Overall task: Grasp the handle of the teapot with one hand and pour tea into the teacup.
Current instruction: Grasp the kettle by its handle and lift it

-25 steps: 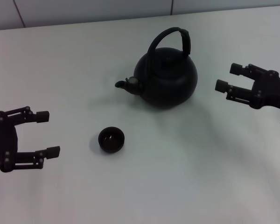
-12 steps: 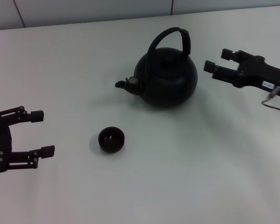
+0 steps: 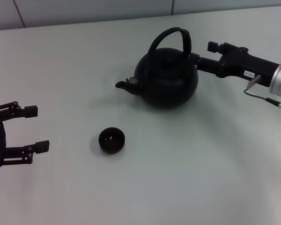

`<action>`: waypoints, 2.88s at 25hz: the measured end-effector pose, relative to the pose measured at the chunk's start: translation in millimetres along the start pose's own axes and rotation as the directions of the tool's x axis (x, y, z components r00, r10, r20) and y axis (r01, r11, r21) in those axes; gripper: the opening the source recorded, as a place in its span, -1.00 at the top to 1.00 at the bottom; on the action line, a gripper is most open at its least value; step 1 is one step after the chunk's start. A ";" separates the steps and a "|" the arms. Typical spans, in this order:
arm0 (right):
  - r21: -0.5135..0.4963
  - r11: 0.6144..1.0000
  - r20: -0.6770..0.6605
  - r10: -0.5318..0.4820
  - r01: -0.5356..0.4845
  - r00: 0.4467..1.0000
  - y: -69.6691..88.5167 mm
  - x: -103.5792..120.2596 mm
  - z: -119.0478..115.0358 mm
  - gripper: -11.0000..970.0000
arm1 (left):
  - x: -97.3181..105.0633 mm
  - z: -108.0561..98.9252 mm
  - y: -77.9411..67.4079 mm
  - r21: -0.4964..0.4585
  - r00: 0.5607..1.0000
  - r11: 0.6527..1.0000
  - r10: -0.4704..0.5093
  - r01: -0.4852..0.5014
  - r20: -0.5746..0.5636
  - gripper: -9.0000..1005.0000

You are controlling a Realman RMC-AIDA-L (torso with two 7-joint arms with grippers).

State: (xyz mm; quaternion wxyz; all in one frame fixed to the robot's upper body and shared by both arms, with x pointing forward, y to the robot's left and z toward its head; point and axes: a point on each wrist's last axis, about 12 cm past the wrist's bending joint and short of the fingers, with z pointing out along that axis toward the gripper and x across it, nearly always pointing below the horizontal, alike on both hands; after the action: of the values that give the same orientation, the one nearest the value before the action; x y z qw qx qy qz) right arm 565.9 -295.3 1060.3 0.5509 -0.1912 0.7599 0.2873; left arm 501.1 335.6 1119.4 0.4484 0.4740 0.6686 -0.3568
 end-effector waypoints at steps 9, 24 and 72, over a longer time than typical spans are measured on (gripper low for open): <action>0.034 0.999 -0.021 -0.012 0.012 1.000 -2.1 -5.5 19.0 -0.66 | -0.7 -0.8 1.8 -0.012 1.000 1.000 0.005 -0.005 0.000 -0.71; 0.068 0.997 -0.013 -0.038 0.039 0.999 -4.1 -19.3 39.5 -0.66 | -2.7 3.4 6.1 -0.031 1.000 0.999 0.008 -0.008 0.001 -0.71; 0.056 0.997 -0.078 -0.041 0.045 0.996 -0.8 -17.5 50.3 -0.16 | 6.9 -1.1 2.3 0.003 0.991 1.000 0.020 -0.020 -0.135 -0.72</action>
State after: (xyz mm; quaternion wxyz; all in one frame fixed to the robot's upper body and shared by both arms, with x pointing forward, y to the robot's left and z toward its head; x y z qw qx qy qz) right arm 608.5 -263.8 1065.3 0.5325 -0.2027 0.7842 0.2458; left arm 501.9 339.4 1113.2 0.4053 0.5041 0.6922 -0.3201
